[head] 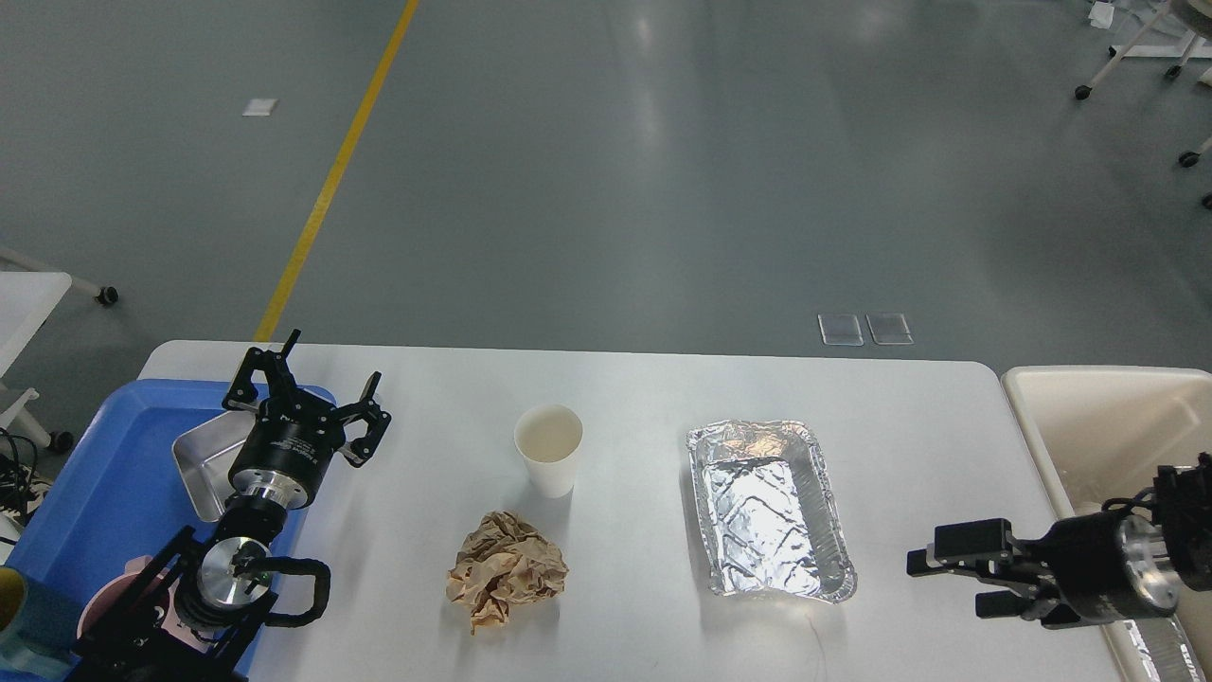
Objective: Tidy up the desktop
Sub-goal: 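Lower the right gripper to the near edge of the foil tray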
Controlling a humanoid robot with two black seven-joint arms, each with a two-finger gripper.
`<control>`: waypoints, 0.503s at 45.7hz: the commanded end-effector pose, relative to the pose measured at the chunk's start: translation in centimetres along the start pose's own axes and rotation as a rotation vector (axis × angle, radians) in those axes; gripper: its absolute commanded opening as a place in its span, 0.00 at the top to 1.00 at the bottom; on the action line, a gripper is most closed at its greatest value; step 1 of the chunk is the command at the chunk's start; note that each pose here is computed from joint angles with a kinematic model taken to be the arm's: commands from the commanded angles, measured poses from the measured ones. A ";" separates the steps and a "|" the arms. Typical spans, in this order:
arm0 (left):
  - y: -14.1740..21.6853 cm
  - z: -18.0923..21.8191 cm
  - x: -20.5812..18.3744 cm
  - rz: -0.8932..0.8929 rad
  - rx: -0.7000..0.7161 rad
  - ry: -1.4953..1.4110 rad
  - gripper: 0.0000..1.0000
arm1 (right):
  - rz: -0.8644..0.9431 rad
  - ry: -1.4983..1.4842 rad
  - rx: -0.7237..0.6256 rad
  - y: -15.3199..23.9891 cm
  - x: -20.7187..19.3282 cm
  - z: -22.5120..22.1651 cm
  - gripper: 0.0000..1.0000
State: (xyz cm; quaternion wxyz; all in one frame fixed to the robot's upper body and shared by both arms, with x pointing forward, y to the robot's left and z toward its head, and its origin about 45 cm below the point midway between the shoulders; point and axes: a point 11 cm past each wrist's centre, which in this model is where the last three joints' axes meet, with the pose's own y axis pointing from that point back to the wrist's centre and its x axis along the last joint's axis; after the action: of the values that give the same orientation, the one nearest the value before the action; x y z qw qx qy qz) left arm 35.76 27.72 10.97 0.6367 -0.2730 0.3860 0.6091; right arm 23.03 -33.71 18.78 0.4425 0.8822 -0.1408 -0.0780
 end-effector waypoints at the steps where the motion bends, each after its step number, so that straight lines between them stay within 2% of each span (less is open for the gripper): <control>1: -0.2 -0.2 -0.2 0.004 0.007 -0.006 0.03 | -0.064 -0.112 -0.018 -2.6 -1.6 0.6 0.00; 6: -0.1 -0.2 -0.1 0.006 0.008 -0.006 0.03 | -0.057 -0.164 0.031 -4.6 -1.8 -0.1 0.00; 23: 0.0 -1.1 -0.3 0.000 0.036 -0.016 0.03 | 0.008 -0.303 0.079 -9.9 -2.8 -0.2 0.00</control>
State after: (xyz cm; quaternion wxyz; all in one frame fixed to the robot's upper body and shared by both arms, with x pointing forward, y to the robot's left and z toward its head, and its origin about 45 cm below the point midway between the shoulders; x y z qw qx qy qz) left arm 35.62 26.72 10.57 0.6433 -0.2583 0.3919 0.6049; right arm 22.75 -27.94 12.17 0.3888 0.8783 -0.2062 -0.1869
